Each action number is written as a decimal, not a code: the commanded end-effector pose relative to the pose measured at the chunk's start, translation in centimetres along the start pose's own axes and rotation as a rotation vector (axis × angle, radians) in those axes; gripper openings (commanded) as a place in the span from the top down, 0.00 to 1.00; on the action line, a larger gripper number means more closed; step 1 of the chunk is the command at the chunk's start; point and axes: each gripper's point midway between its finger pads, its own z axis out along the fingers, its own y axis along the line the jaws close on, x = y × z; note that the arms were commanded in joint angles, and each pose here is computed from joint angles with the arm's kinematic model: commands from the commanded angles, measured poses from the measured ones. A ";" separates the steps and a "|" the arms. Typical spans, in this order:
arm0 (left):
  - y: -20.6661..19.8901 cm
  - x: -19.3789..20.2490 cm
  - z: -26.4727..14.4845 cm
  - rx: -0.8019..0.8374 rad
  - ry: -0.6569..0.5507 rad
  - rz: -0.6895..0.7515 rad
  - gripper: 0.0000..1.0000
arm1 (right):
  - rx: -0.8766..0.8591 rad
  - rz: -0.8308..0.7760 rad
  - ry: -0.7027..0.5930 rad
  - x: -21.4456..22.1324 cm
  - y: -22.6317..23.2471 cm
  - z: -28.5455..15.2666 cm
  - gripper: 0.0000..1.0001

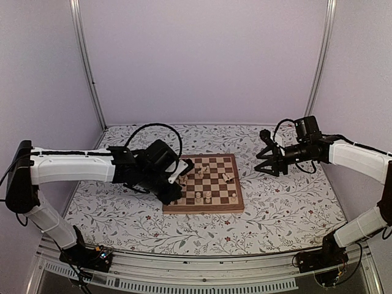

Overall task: Set up the chess pieces on the board
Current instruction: Place the chess piece on the chessboard.

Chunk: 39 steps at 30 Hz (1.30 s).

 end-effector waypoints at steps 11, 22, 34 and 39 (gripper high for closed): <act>1.1 0.1 4.0 -0.081 -0.006 0.029 0.94 | -0.012 0.002 0.007 0.6 0.2 0.4 0.41; 2.1 0.1 5.2 -0.141 0.016 0.022 0.93 | -0.029 0.009 0.015 1.0 0.3 0.6 0.41; 1.9 0.2 5.8 -0.133 0.058 0.030 0.80 | -0.044 0.015 0.018 1.0 0.5 0.7 0.41; 1.5 -1.3 4.8 -0.113 0.021 0.033 0.84 | -0.050 0.018 0.016 1.0 0.5 0.8 0.41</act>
